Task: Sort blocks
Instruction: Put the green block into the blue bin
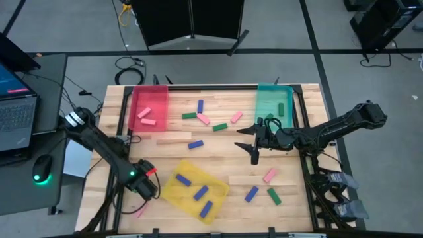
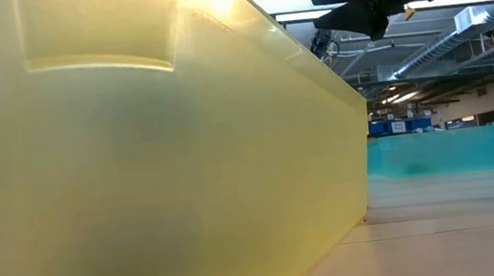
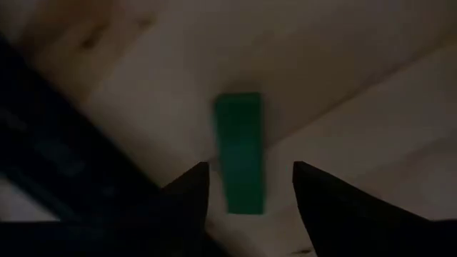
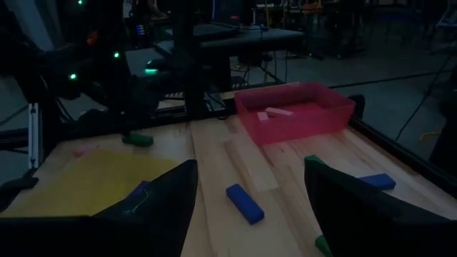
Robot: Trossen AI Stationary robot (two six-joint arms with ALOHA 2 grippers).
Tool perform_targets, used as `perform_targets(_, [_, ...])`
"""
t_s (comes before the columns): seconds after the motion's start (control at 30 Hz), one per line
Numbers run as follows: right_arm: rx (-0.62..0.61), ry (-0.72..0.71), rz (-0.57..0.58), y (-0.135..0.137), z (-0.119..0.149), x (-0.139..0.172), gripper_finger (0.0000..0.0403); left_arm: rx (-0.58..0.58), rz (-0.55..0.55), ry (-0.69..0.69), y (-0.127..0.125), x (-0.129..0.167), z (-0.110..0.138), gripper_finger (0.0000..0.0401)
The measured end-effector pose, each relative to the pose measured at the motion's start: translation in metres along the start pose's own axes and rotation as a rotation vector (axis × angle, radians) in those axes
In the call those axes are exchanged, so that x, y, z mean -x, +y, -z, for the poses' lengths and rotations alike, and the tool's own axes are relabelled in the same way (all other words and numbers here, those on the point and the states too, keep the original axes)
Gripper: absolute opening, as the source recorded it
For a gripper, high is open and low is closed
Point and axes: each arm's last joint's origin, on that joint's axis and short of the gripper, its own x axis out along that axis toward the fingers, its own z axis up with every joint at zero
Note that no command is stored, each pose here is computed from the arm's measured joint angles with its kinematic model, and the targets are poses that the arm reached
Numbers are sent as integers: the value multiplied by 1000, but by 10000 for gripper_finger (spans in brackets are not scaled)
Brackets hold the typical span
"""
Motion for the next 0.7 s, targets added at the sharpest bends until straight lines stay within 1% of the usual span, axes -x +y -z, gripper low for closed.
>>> perform_targets(0.13, [-2,-5,-1,0,-1,0,263,-18,24,-30,-7,-6,3,235])
perform_targets(0.3, [-8,-8,-2,0,-1,0,254,-19,-49,-42,-6,-15,6,258])
perform_targets(0.43, [-15,-10,-11,1,-1,0,247,-23,-55,-55,-6,-17,8,269])
perform_targets(0.53, [-19,-18,-13,1,-2,0,244,-33,-25,-61,-7,-20,10,270])
perform_targets(0.7, [-21,-22,-15,1,-2,0,240,-25,40,-48,-3,-37,9,260])
